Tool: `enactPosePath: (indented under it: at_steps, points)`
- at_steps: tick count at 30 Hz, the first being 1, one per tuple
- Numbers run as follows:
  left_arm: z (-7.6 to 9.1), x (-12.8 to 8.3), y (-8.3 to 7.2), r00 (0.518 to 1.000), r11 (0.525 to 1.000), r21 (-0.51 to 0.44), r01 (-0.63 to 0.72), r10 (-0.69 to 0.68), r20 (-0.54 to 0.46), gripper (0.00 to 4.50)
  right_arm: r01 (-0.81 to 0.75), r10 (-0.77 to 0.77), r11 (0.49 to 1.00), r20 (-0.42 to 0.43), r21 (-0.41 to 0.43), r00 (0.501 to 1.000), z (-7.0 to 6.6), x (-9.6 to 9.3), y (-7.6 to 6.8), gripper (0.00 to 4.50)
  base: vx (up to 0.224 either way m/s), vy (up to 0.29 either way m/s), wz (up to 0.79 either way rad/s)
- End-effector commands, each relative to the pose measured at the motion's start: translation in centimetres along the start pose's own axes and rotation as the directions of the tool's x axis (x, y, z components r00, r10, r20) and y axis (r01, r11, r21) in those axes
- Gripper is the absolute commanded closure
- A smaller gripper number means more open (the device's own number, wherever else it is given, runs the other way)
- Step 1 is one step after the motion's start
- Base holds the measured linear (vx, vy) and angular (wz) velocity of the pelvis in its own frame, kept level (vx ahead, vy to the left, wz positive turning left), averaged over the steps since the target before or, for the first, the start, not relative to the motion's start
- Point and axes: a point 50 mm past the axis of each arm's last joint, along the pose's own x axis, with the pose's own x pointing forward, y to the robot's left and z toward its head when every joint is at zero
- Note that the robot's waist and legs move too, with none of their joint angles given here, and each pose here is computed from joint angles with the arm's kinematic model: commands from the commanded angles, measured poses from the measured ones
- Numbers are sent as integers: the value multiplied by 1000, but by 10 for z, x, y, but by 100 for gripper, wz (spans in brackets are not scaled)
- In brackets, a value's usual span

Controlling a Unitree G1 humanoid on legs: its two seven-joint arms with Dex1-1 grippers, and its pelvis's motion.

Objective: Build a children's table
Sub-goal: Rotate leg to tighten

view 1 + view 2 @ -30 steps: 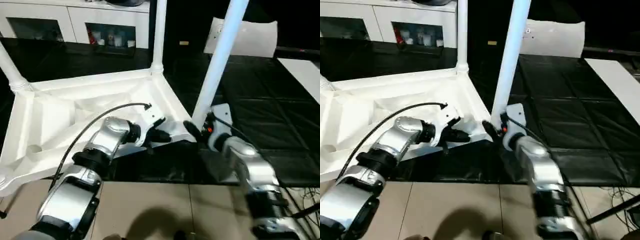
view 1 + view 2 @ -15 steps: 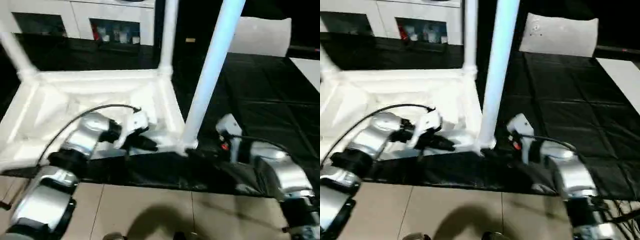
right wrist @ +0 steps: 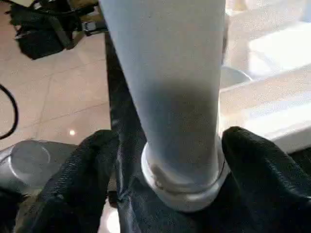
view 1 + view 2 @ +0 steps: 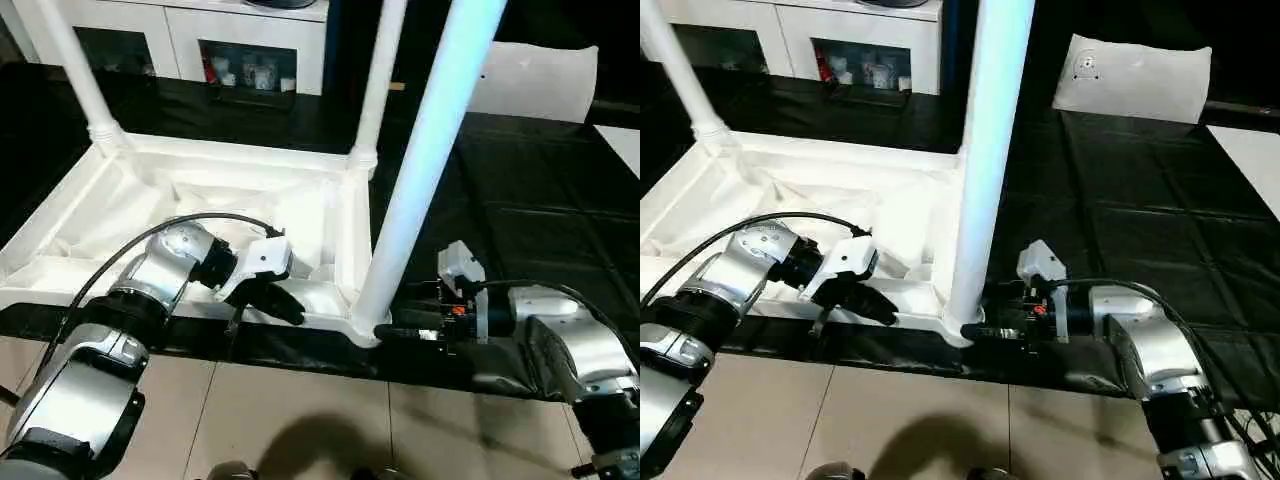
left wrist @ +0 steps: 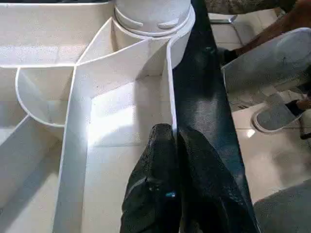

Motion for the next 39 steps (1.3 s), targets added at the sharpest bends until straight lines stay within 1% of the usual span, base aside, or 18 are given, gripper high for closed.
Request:
enactPosePath:
  at_steps: [1, 4, 7, 8, 11, 12, 14, 15, 21, 23, 26, 28, 29, 30, 32, 35, 36, 39]
  points:
    - [1, 8, -3, 995, 996, 23, 90, -89, -50, 450, -14, 14, 1000, 2, -15, 1000, 3, -1, -1, 114, 0, 0, 0]
    - [1, 9, -3, 994, 995, 29, 98, -96, -52, 450, -23, 23, 1000, 2, -15, 1000, 3, 2, -2, 149, 0, 0, 0]
    - [3, 9, -4, 994, 994, 34, 102, -100, -46, 450, -24, 24, 1000, 4, -20, 1000, 4, 5, -4, 149, 0, 0, 0]
    - [3, 9, -4, 994, 994, 34, 104, -103, -45, 450, -20, 20, 999, 6, -25, 1000, 4, 6, -4, 172, 0, 0, 0]
    - [3, 10, -4, 993, 994, 36, 108, -106, -44, 450, -17, 18, 1000, 13, -26, 1000, 5, 8, -5, 187, 0, 0, 0]
    - [2, 10, -4, 993, 993, 36, 111, -109, -44, 450, -20, 20, 999, 16, -26, 1000, 6, 10, -5, 206, 0, 0, 0]
    - [3, 11, -4, 993, 993, 38, 111, -110, -42, 450, -30, 30, 999, 19, -23, 999, 6, 12, -4, 206, 0, 0, 0]
    - [3, 11, -4, 993, 993, 38, 111, -109, -41, 450, -34, 35, 999, 19, -22, 999, 5, 13, -3, 229, 0, 0, 0]
    - [2, 12, -3, 996, 996, 30, 79, -78, -31, 450, -56, 56, 998, 26, -5, 998, 1, 16, 1, 246, 0, 0, 0]
    - [3, 13, -1, 999, 999, 18, 48, -47, -14, 450, -55, 54, 998, 38, 9, 998, 0, 18, 4, 249, 0, 0, 0]
    - [9, 20, 12, 990, 990, -84, -117, 122, 70, 450, 54, -57, 996, 38, 64, 998, -6, 31, 5, 250, 0, 0, 0]
    - [12, 22, 14, 983, 983, -109, -144, 155, 97, 450, 96, -99, 993, 32, 66, 995, -7, 36, 4, 250, 0, 0, 0]
    - [19, 27, 21, 962, 965, -162, -206, 230, 147, 450, 193, -196, 977, 26, 86, 980, -8, 48, 1, 250, 0, 0, 0]
    - [20, 28, 22, 958, 962, -170, -215, 241, 153, 450, 205, -208, 975, 27, 91, 978, -8, 50, 1, 251, 0, 0, 0]
    - [30, 35, 32, 918, 921, -252, -298, 349, 190, 450, 288, -295, 948, 36, 139, 955, -5, 67, -1, 253, -53, 16, -4]
    - [38, 41, 40, 878, 878, -310, -365, 435, 198, 450, 334, -347, 925, 44, 178, 937, 1, 81, -1, 255, -61, 45, -8]
    - [46, 46, 47, 840, 832, -364, -418, 507, 193, 450, 396, -417, 889, 49, 230, 908, 10, 97, -2, 255, -44, 57, -4]
    - [50, 49, 50, 818, 802, -393, -450, 547, 181, 450, 445, -473, 854, 46, 269, 880, 17, 107, -3, 255, -93, 34, 1]
